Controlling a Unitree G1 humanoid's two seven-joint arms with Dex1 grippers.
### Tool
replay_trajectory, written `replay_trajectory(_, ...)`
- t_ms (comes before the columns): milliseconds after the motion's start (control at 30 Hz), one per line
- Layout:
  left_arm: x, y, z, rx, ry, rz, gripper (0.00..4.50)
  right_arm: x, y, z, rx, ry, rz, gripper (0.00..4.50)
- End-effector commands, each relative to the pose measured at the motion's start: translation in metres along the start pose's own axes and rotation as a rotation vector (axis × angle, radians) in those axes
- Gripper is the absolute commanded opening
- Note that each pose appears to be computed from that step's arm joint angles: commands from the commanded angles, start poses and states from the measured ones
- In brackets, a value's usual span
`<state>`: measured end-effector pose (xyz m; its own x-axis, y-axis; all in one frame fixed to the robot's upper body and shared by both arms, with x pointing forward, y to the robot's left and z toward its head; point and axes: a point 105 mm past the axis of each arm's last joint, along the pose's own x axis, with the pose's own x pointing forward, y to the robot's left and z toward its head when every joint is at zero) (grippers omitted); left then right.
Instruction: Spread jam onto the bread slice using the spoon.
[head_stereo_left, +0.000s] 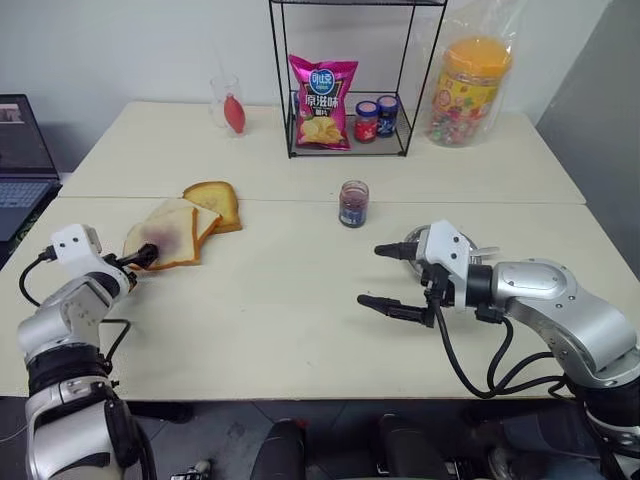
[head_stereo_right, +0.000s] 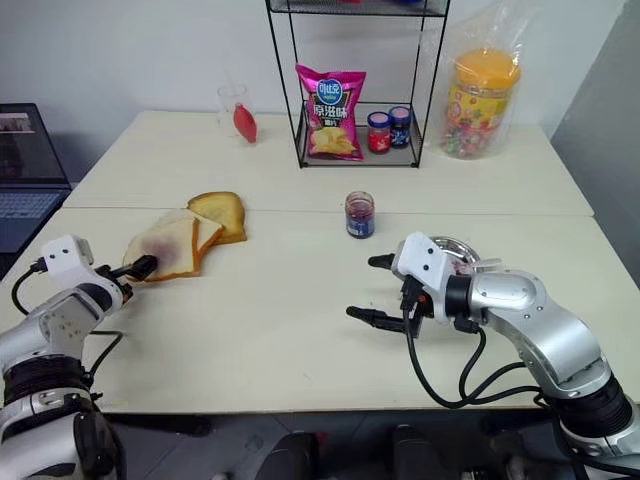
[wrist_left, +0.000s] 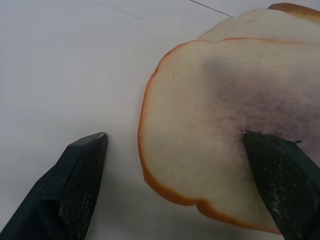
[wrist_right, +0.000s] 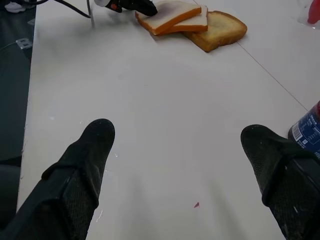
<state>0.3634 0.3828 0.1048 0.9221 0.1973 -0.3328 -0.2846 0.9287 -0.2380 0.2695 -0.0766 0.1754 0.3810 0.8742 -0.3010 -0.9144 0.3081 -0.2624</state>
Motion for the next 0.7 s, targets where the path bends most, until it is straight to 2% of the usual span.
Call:
replay_trajectory(33, 0.008, -0.008, 0.000, -0.005, 0.029, -0.020, 4.50, -0.004, 0.005, 0.013, -0.052, -0.017, 0.025, 4.49)
replay_trajectory(67, 0.009, -0.009, -0.001, -0.009, 0.038, -0.020, 4.50, -0.005, 0.005, 0.014, -0.054, -0.017, 0.028, 4.49)
replay_trajectory(133, 0.012, -0.011, -0.003, -0.013, 0.051, -0.019, 4.20, -0.006, 0.006, 0.016, -0.059, -0.014, 0.036, 4.50)
replay_trajectory(333, 0.014, -0.014, -0.006, -0.016, 0.067, -0.032, 2.94, -0.010, 0.005, 0.022, -0.070, -0.031, 0.037, 4.50)
replay_trajectory(533, 0.013, -0.012, -0.003, -0.014, 0.044, -0.018, 1.77, -0.013, 0.007, 0.042, -0.106, -0.148, 0.052, 4.50)
replay_trajectory(700, 0.011, -0.014, -0.003, -0.022, 0.034, -0.024, 0.73, -0.016, 0.006, 0.047, -0.104, -0.196, 0.055, 4.50)
